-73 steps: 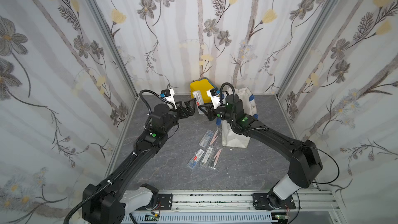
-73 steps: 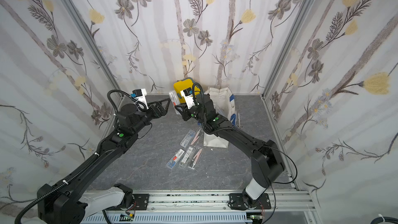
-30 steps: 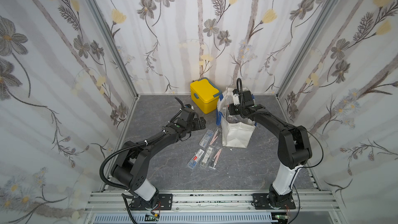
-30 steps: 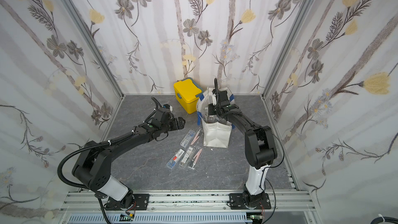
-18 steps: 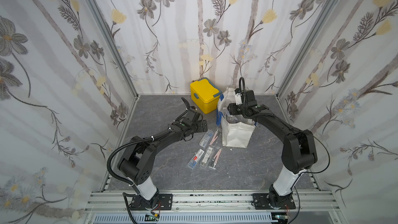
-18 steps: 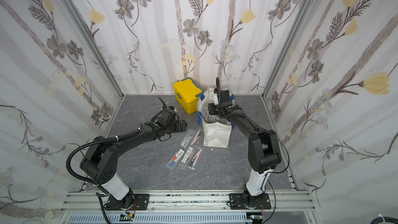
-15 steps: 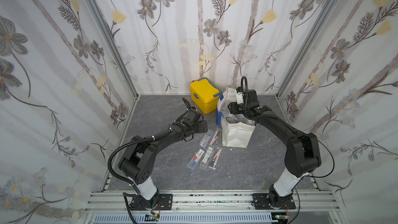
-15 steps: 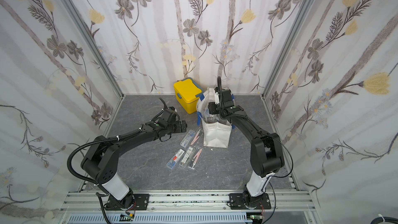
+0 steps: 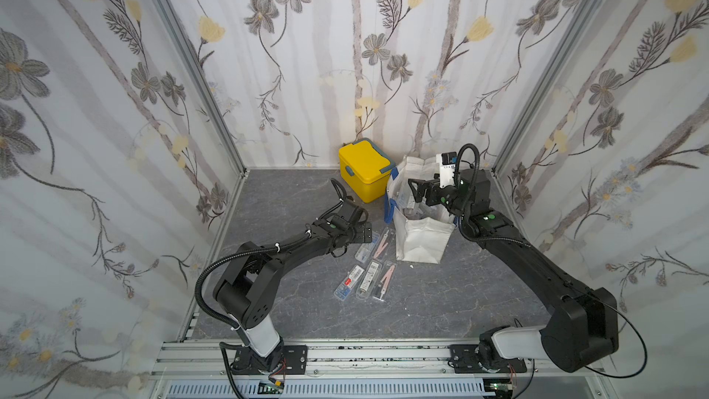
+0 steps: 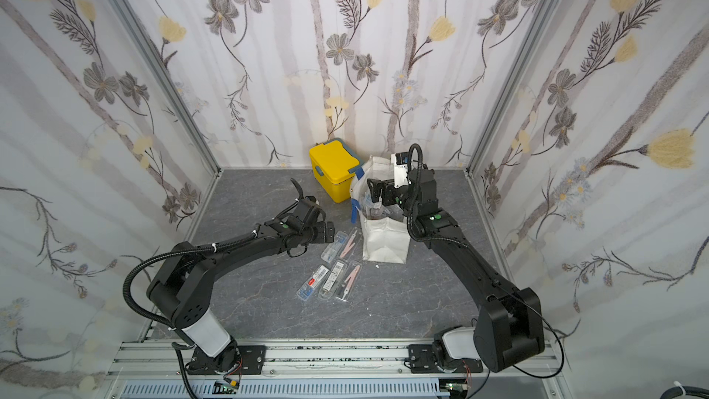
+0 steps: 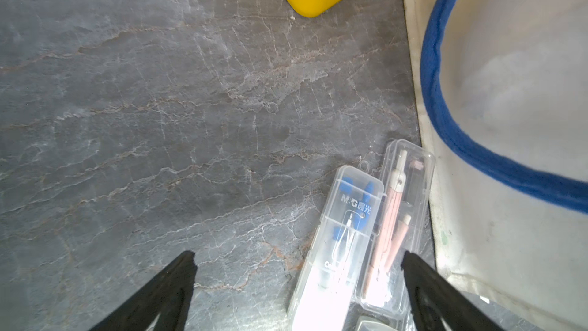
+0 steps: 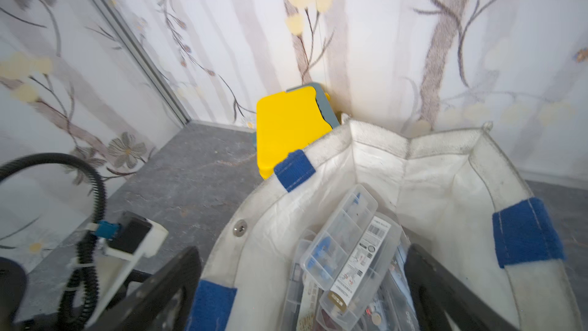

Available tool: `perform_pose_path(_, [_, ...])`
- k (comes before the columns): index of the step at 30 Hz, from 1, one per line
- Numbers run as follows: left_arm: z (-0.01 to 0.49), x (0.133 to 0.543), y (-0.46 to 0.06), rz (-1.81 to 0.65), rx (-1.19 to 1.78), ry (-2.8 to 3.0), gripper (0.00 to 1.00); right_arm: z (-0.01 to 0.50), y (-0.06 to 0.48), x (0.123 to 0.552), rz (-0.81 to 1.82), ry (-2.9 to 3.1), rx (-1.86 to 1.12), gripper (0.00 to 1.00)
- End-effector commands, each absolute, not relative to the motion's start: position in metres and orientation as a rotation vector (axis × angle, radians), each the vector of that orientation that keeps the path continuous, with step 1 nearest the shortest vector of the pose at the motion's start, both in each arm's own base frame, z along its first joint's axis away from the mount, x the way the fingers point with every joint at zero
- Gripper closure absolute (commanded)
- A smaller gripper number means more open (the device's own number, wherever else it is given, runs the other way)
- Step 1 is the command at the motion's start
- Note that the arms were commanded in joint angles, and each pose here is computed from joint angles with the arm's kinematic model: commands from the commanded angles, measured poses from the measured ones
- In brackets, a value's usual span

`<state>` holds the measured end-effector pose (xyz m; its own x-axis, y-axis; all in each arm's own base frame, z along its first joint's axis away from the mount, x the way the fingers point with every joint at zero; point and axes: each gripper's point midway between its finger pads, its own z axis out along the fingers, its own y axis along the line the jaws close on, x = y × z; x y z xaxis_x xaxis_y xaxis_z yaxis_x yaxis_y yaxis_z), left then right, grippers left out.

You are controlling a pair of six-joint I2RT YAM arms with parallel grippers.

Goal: Put the compass set into the canvas bag
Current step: Place the compass set in the canvas bag, then pick up the compass set at the center of the board.

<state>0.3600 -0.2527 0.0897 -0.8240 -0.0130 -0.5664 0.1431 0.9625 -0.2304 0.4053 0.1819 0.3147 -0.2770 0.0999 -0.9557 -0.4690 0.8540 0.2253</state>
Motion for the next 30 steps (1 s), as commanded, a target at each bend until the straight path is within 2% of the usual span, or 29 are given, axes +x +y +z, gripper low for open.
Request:
perform_pose_path(1, [0.081, 0.355, -0.252, -0.265, 0.137, 2.543, 0.00, 0.368, 0.192, 0.382, 0.682, 1.524, -0.337, 0.01])
perform_pose_path(9, [0.057, 0.347, -0.267, -0.136, 0.228, 2.578, 0.02, 0.380, 0.205, 0.353, 0.773, 1.436, -0.415, 0.01])
perform_pose_path(20, [0.045, 0.348, -0.266, 0.009, 0.243, 2.602, 0.09, 0.371, 0.217, 0.353, 0.801, 1.457, -0.447, 0.00])
perform_pose_path(30, [0.033, 0.340, -0.264, 0.009, 0.269, 2.636, 0.11, 0.370, 0.218, 0.355, 0.787, 1.464, -0.447, 0.00])
